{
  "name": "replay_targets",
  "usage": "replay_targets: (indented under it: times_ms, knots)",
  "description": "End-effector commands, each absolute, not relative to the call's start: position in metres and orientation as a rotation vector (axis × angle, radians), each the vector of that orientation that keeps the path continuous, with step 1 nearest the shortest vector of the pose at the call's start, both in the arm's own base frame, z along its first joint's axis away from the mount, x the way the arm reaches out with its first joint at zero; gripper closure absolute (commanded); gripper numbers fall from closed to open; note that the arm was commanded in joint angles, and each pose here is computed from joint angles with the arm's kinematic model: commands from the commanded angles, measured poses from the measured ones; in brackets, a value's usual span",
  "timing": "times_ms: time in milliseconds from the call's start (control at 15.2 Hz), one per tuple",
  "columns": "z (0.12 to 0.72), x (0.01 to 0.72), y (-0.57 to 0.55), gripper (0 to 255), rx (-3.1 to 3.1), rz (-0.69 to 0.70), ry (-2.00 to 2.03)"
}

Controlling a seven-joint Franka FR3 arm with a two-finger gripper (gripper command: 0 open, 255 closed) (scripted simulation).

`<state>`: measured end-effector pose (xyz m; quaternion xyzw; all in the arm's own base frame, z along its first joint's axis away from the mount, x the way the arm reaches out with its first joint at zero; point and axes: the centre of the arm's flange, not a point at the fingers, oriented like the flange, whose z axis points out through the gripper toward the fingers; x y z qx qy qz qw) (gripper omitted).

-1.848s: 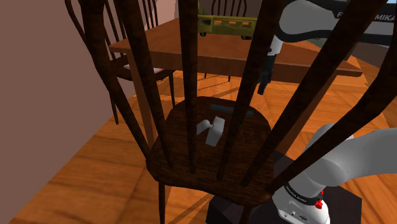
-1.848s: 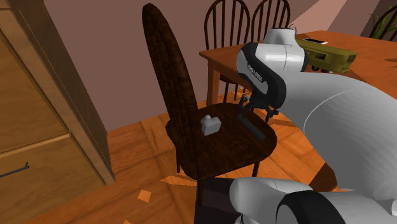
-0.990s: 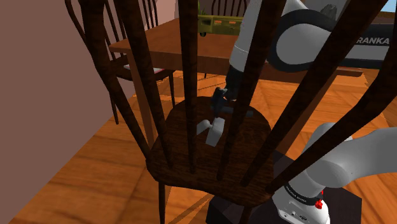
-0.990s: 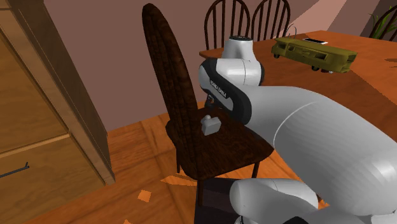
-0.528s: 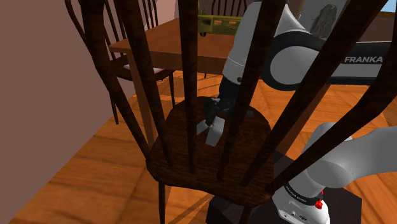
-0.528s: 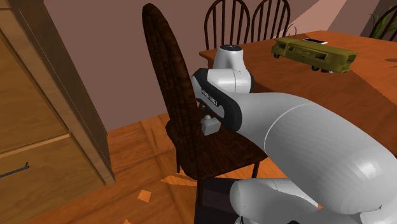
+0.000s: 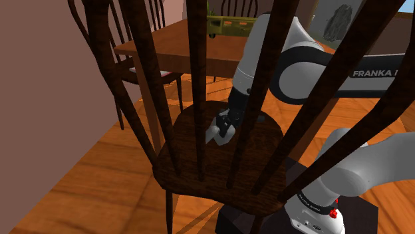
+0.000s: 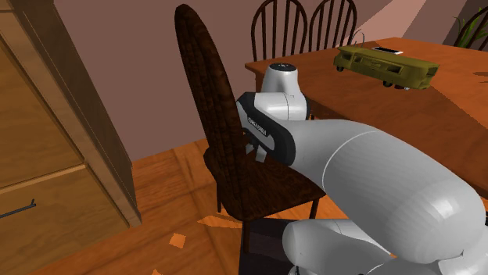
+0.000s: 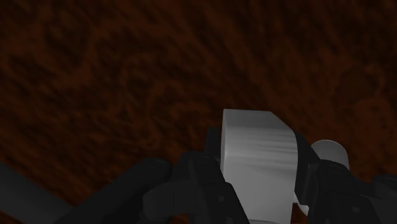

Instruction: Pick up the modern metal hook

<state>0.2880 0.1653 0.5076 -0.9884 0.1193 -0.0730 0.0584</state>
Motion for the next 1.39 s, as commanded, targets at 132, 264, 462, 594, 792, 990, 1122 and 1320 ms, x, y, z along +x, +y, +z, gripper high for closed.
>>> replay_targets:
  times_ms: [132,264,462,594,792,990,1122,1320]
  knots:
    - [0.508,0.288,0.165,255,-2.995,-0.222,0.362]
    - [0.508,0.288,0.165,255,-2.995,-0.222,0.362]
    - [0.519,0.289,0.166,255,-2.995,-0.222,0.362]
    - [0.529,0.289,0.166,255,-2.995,-0.222,0.362]
    - [0.545,0.289,0.166,255,-2.995,-0.222,0.362]
    - [0.561,0.289,0.166,255,-2.995,-0.222,0.362]
    - [0.571,0.289,0.166,255,-2.995,-0.222,0.362]
    - [0.587,0.289,0.166,255,-2.995,-0.222,0.362]
